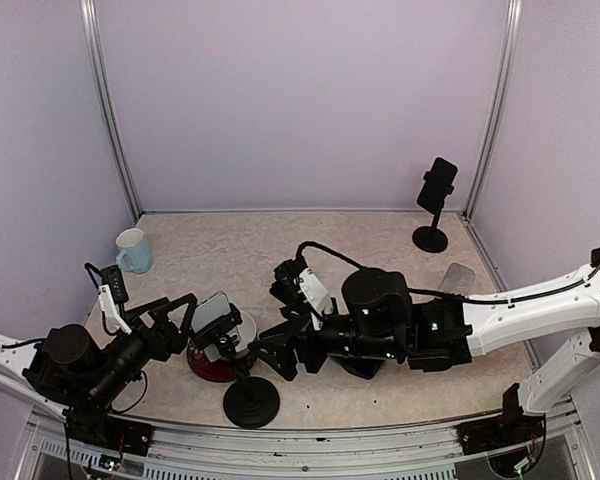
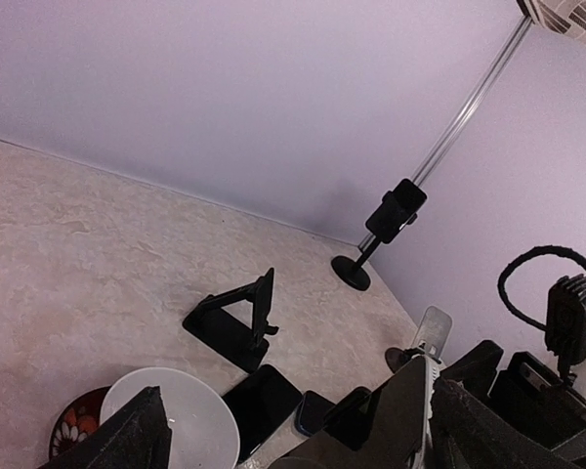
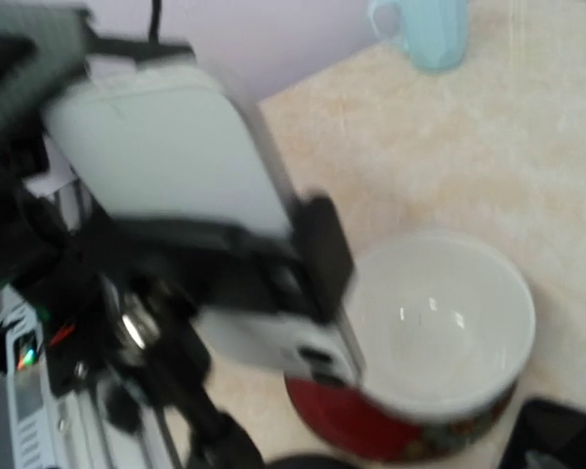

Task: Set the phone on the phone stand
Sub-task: Pick up the phone stand with the phone from the corner of the board, then pass from the right arm to the left

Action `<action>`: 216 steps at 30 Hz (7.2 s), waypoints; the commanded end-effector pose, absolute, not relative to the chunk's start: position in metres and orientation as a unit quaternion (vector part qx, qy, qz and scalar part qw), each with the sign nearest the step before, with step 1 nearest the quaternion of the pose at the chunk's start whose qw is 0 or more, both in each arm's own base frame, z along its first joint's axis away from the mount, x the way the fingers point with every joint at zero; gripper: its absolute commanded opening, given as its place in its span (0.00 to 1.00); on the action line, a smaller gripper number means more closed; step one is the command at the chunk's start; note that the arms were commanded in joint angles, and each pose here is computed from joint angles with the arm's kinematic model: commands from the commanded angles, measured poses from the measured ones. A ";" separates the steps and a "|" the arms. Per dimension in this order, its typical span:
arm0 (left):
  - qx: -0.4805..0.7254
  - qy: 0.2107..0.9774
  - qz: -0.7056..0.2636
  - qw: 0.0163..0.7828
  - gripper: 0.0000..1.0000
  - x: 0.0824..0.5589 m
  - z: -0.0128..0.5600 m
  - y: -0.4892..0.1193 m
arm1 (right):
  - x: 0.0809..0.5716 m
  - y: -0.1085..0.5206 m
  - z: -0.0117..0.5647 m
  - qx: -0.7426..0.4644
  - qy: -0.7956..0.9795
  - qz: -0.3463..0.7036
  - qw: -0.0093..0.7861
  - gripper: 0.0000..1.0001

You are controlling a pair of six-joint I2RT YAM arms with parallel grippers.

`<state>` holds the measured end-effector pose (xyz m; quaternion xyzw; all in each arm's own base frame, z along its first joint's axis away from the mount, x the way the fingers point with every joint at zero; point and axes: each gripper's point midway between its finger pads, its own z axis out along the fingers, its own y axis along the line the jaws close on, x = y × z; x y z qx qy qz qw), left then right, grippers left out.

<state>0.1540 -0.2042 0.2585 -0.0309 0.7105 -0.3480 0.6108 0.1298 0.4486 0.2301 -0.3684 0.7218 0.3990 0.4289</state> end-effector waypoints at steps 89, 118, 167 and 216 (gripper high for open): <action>0.227 0.534 -0.490 0.650 0.99 0.091 0.337 -0.242 | 0.090 0.476 0.262 -0.500 0.610 0.417 0.453 0.00; 0.412 0.526 -0.533 0.519 0.99 0.049 0.312 -0.314 | 0.040 0.447 0.293 -0.577 0.508 0.492 0.409 0.00; 0.460 0.561 -0.518 0.452 0.99 0.043 0.278 -0.327 | 0.033 0.443 0.300 -0.596 0.499 0.491 0.394 0.00; 0.439 0.574 -0.506 0.470 0.39 0.058 0.274 -0.326 | 0.034 0.453 0.287 -0.608 0.513 0.479 0.371 0.30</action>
